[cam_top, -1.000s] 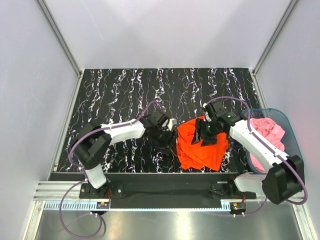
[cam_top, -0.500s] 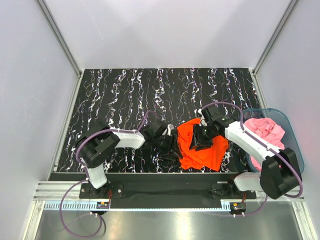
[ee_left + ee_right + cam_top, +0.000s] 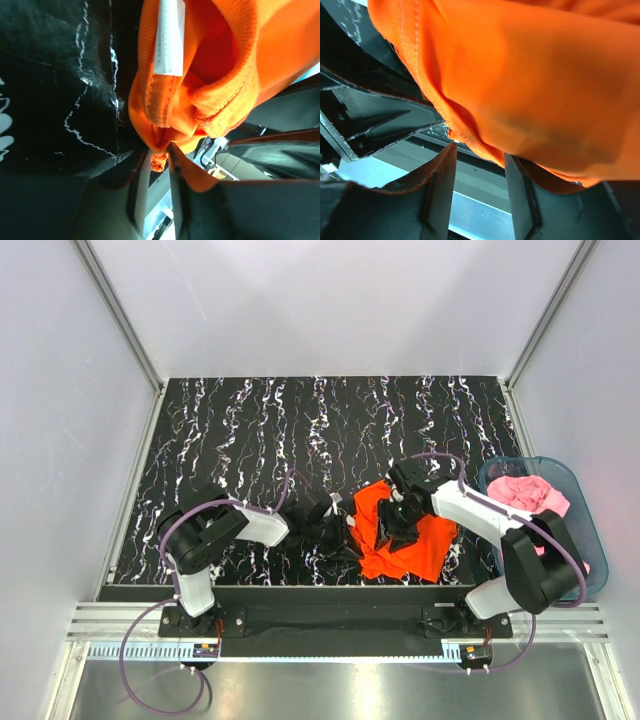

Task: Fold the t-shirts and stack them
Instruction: Flatten the tshirt out

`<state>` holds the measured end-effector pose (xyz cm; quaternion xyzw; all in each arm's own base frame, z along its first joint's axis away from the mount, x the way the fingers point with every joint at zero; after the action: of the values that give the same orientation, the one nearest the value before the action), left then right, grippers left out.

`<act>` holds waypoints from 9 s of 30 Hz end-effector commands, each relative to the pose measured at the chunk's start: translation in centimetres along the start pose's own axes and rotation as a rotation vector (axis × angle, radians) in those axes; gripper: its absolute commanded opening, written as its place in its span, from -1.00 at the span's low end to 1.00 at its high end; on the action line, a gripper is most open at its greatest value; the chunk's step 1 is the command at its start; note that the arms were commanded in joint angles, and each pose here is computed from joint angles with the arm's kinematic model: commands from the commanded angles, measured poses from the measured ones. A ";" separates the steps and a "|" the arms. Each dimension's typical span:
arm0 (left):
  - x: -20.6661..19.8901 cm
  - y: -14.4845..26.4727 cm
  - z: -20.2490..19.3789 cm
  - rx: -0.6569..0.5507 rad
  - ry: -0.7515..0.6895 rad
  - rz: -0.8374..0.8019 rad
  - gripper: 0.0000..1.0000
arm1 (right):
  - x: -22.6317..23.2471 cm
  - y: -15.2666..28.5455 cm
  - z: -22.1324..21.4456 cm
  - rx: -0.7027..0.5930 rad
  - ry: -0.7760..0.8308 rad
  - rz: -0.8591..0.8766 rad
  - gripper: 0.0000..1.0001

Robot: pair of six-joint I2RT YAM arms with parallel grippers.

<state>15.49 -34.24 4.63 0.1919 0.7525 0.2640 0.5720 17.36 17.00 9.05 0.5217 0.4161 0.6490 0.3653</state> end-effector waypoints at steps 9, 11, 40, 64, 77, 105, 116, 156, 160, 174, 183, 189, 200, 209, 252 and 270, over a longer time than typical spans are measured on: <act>0.2 0.0 0.9 -0.083 -0.038 0.038 -1.00 | -0.5 -2.2 1.2 -0.037 0.024 -0.130 -0.48; 0.6 0.8 0.7 -0.094 -0.054 0.092 -1.00 | -0.7 -1.3 1.6 -0.057 0.033 -0.170 -0.80; -30.8 40.9 -7.4 -0.896 -0.779 -0.464 -1.00 | 3.1 42.2 12.0 -1.269 0.063 -0.487 -1.00; -29.9 34.1 -10.2 -0.500 -0.718 -0.589 -1.00 | 6.2 54.7 11.8 -1.775 0.141 -0.523 -1.00; 1.8 28.0 6.3 -0.869 0.006 0.343 -1.00 | 10.6 18.8 35.0 -1.183 0.278 0.185 -0.85; -1.5 23.1 11.9 -0.584 -0.313 0.187 0.06 | -5.5 5.5 10.1 -0.174 -0.161 -0.323 0.35; 1.3 14.1 17.4 -0.382 -0.156 0.285 -0.10 | -8.0 0.6 11.3 -0.122 -0.230 -0.394 0.32; 5.8 21.1 4.0 -0.557 0.045 0.242 0.01 | -2.5 8.3 11.0 -0.234 -0.216 -0.036 0.50; 8.4 20.5 0.8 -0.553 0.190 0.161 0.00 | -2.2 8.2 8.8 -0.271 -0.260 0.033 0.48; 14.5 18.9 -1.8 -0.546 0.393 0.279 -0.07 | -2.0 8.8 3.2 -0.316 -0.290 0.074 0.48; 16.3 17.6 -1.9 -0.514 0.472 0.333 0.09 | -2.3 8.5 3.2 -0.312 -0.291 0.055 0.49; 16.2 17.5 -1.4 -0.506 0.456 0.388 -0.04 | -2.6 8.1 3.4 -0.300 -0.298 0.041 0.49; 13.9 18.5 -0.1 -0.531 0.354 0.389 -0.78 | -4.6 5.8 3.9 -0.247 -0.481 -0.042 0.44; 10.3 19.6 0.9 -0.483 0.129 0.356 -1.00 | -11.6 5.0 4.1 -0.291 -0.800 -0.116 -0.02; 4.4 20.4 3.3 -0.461 -0.119 0.268 -1.00 | -15.3 6.8 3.1 -0.394 -0.796 -0.441 -0.02; 2.9 20.4 4.4 -0.454 -0.158 0.261 -1.00 | -14.3 1.9 3.0 -0.298 -0.867 -0.441 -0.14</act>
<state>17.56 -14.81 12.27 0.1934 0.6095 0.5000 0.5840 22.68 4.06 6.19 0.5945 0.2414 0.3444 0.6854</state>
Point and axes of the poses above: each gripper's point midway between its finger pads, its own y axis back along the fingers, its own x axis along the line the jaws close on, z = x × y, the point moved 4 cm from there along y, back along the fingers, and after that the axes turned 9 degrees about y, right-handed, at the moved point
